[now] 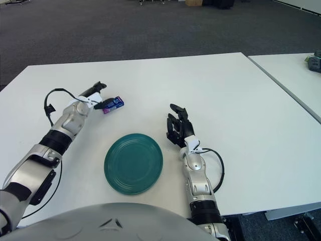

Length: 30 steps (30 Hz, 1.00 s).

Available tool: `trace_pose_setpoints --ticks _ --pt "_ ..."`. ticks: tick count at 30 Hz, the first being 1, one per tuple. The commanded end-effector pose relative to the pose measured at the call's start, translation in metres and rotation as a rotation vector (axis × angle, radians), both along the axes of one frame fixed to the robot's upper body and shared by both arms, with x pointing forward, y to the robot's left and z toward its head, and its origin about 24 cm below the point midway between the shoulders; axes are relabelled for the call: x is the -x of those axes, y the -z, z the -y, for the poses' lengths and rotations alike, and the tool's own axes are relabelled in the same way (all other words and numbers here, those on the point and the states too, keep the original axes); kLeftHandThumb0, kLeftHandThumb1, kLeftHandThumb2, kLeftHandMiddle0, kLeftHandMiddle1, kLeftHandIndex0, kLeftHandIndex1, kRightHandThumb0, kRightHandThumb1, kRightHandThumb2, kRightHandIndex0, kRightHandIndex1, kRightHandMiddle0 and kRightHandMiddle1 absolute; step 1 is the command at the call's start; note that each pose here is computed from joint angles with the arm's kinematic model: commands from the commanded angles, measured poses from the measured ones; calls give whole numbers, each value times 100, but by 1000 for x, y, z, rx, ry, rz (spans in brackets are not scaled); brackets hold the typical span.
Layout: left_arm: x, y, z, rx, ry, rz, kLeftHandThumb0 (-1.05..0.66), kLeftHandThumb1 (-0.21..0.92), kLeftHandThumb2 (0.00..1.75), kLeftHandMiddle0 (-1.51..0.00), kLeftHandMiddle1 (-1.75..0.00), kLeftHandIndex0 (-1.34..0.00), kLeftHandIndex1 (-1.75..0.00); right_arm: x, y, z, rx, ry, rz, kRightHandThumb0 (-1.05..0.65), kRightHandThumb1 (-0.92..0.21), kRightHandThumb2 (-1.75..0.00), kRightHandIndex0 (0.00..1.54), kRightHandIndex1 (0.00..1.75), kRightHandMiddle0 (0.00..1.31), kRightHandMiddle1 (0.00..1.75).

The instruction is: Put the gum into the plate.

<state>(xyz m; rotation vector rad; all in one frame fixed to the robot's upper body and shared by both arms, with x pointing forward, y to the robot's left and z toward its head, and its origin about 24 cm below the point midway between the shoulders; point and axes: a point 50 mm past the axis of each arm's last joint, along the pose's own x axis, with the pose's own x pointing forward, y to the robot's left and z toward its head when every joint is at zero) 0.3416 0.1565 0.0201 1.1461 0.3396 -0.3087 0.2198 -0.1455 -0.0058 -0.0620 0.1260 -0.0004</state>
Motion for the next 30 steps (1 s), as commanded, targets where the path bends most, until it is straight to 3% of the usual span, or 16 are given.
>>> trace_pose_setpoints --ticks 1,20,30 --pt "-11 -12 1 -111 85 32 -105 92 68 -27 0 0 -69 21 28 5 6 29 -155 -64 -92 -80 44 1 0 58" --pt "-9 16 15 -180 179 -103 -105 92 71 -26 -1 0 -69 28 32 4 -6 48 -167 -63 -92 -78 46 2 0 57" --pt "-4 28 16 -180 178 -131 -105 92 69 -30 -2 0 -84 29 32 3 -10 58 -175 -63 -92 -77 47 2 0 56"
